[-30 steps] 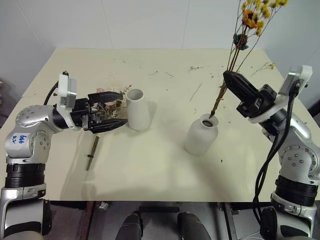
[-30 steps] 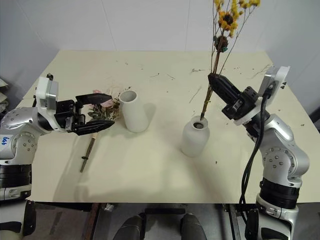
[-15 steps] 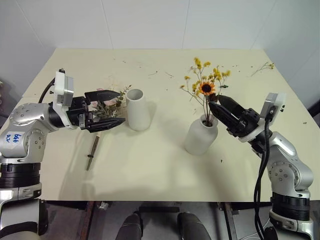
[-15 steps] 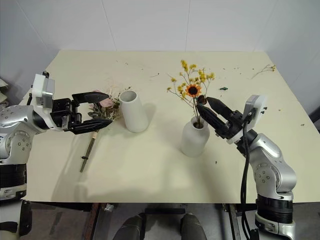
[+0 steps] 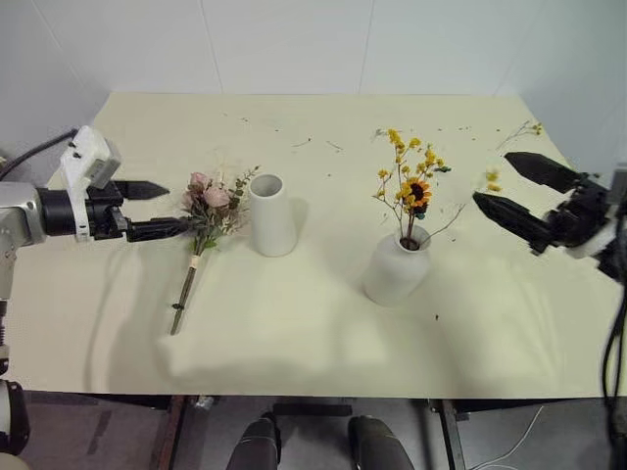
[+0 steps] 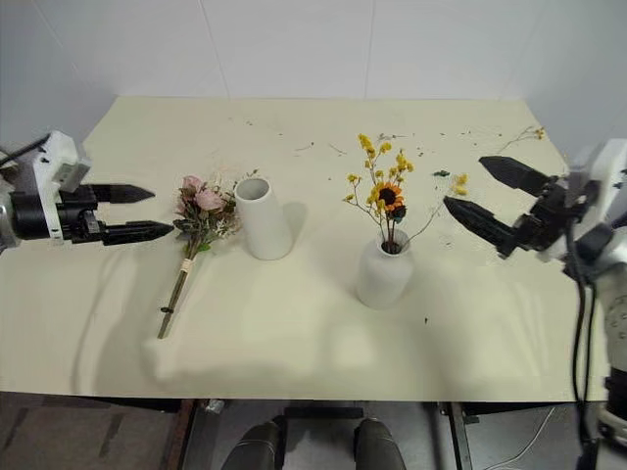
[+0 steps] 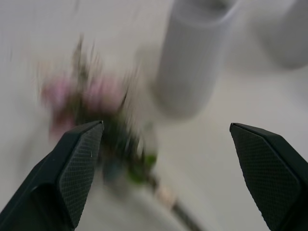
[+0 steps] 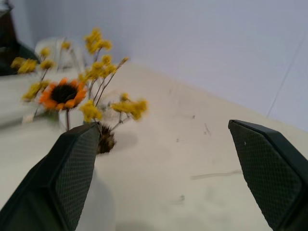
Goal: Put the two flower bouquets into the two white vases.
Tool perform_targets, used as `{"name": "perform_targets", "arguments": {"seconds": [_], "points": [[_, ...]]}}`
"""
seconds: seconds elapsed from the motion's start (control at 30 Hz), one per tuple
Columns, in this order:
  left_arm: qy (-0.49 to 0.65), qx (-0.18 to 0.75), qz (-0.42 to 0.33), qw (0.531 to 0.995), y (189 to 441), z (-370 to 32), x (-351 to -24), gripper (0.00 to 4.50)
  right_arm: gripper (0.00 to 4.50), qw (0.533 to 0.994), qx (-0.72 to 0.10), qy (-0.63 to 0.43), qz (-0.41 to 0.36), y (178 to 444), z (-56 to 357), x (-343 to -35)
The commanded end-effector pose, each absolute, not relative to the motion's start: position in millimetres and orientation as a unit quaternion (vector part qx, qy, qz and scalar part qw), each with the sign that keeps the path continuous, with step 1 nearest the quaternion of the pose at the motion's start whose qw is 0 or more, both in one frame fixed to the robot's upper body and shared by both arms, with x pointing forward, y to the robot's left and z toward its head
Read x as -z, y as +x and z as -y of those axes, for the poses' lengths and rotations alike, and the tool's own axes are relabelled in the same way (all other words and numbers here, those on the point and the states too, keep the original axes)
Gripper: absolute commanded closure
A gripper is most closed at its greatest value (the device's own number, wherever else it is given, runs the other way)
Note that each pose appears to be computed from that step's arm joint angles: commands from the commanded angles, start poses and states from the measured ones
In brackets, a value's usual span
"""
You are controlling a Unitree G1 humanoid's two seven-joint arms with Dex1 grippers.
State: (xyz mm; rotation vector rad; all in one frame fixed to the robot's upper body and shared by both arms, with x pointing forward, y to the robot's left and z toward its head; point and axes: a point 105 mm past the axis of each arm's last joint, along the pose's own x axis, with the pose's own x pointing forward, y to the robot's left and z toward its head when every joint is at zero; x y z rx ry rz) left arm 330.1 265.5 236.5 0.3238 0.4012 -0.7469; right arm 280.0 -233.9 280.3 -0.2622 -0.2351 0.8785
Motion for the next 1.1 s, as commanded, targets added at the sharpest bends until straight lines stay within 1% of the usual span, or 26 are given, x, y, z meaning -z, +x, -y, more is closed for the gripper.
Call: {"name": "perform_targets", "arguments": {"seconds": [0.03, 0.1, 0.23, 0.43, 0.57, 0.67, 0.8, 0.83, 0.87, 1.1], "points": [[0.152, 0.291, -0.244, 0.912, 338.6, -272.5, -221.8, 0.00, 0.03, 0.870, -0.460, -0.159, 0.077, 259.7, 243.5, -281.7], [0.138, 0.290, -0.253, 0.912, 340.5, -270.5, -214.8, 0.00, 0.03, 0.864, -0.468, -0.176, 0.064, 256.1, 243.7, -279.8], [0.132, 0.285, -0.284, 0.906, 341.3, -257.7, -199.9, 0.00, 0.03, 0.854, -0.470, -0.200, 0.093, 252.2, 241.6, -289.6], [0.109, 0.277, -0.316, 0.901, 343.4, -247.9, -177.5, 0.00, 0.03, 0.825, -0.521, -0.190, 0.105, 236.1, 214.8, -294.7], [0.099, 0.267, -0.328, 0.901, 346.6, -245.7, -170.9, 0.00, 0.03, 0.816, -0.538, -0.159, 0.138, 232.0, 202.5, -307.4], [0.085, 0.269, -0.354, 0.892, 343.4, -234.3, -153.0, 0.00, 0.03, 0.803, -0.561, -0.155, 0.125, 227.3, 195.2, -301.9], [0.078, 0.268, -0.364, 0.889, 342.0, -230.7, -143.1, 0.00, 0.03, 0.799, -0.571, -0.148, 0.117, 227.4, 190.9, -293.9], [0.079, 0.264, -0.366, 0.889, 341.9, -233.6, -141.3, 0.43, 0.00, 0.798, -0.572, -0.149, 0.116, 227.4, 190.1, -292.1], [0.079, 0.261, -0.366, 0.890, 342.4, -236.5, -140.9, 0.56, 0.00, 0.798, -0.573, -0.149, 0.115, 227.6, 189.4, -291.1], [0.088, 0.254, -0.359, 0.894, 345.5, -241.9, -144.5, 2.74, 0.00, 0.795, -0.577, -0.148, 0.118, 228.0, 188.4, -289.1]]}}
